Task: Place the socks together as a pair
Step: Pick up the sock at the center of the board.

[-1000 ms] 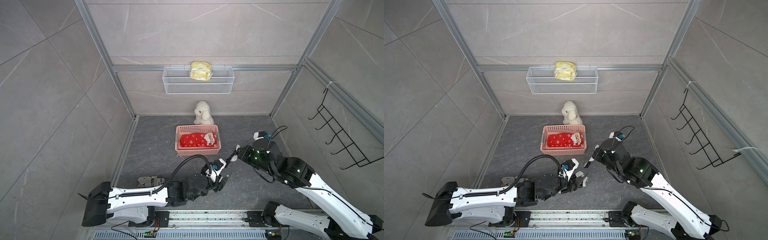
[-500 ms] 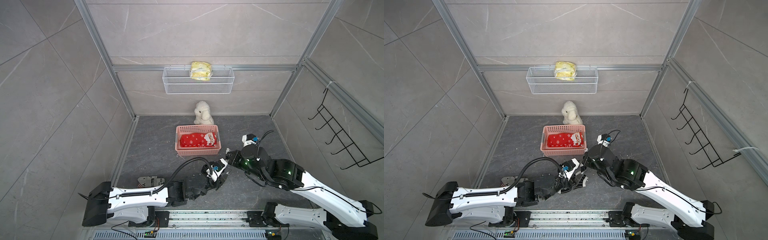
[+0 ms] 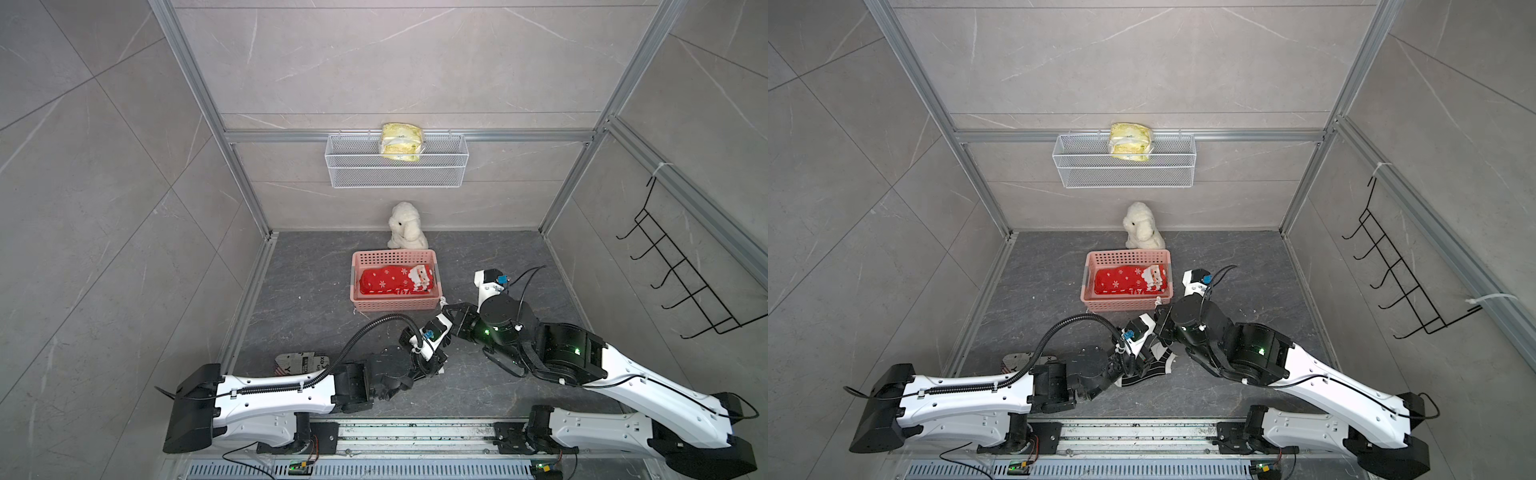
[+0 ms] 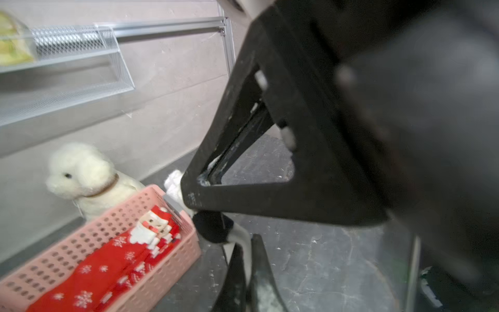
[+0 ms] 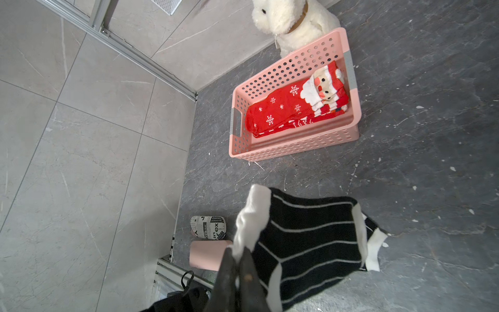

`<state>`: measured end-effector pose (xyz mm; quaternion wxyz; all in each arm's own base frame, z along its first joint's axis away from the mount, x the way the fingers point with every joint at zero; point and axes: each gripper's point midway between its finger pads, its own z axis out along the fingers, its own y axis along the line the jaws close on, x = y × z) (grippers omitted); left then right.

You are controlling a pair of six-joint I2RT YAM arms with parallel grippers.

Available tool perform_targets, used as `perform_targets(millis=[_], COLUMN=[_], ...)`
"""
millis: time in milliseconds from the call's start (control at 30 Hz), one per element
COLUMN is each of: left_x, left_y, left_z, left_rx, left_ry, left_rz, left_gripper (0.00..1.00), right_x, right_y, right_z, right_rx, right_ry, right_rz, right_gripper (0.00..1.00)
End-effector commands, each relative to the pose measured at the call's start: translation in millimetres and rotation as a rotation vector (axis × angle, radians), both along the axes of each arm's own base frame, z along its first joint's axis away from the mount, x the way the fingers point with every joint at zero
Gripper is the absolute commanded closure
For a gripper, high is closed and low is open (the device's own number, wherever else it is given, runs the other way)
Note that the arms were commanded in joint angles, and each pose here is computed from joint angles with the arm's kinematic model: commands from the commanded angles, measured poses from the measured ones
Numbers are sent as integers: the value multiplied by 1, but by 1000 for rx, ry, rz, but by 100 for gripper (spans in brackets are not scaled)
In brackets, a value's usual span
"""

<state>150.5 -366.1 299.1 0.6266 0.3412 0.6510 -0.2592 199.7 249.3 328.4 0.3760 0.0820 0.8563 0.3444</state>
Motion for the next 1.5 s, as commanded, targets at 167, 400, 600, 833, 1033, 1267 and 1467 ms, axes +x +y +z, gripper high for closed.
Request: perform_targets(millis=[167,400,600,833,1033,1267,1467], left_x=[-13,-39,-63,-75,-80,-89,-95], left_y=[24,50,70,85,85,79,75], left_z=[24,11,14,29,32,21,15], left_rx=[-23,161,300,462,479,543,574], left_ry=[13,42,-49,-173,-206,-248,-275], left_rz=[-52,-192,-342,-438,-476,-563,-615], left_gripper=[100,100,100,100,100,100,100], right_x=[7,4,-31,-89,-103,-109,-101], right_y=[-26,-36,-30,-6,2,32,54], right_z=[39,73,88,44,42,28,26], right_rx=[-126,-412,-463,-533,-494,-514,-506], right_ry=[-261,-629,-848,-1190,-1289,-1257,-1199], right_rz=[14,175,431,848,918,1110,1146], right_gripper=[35,24,23,22,16,19,21])
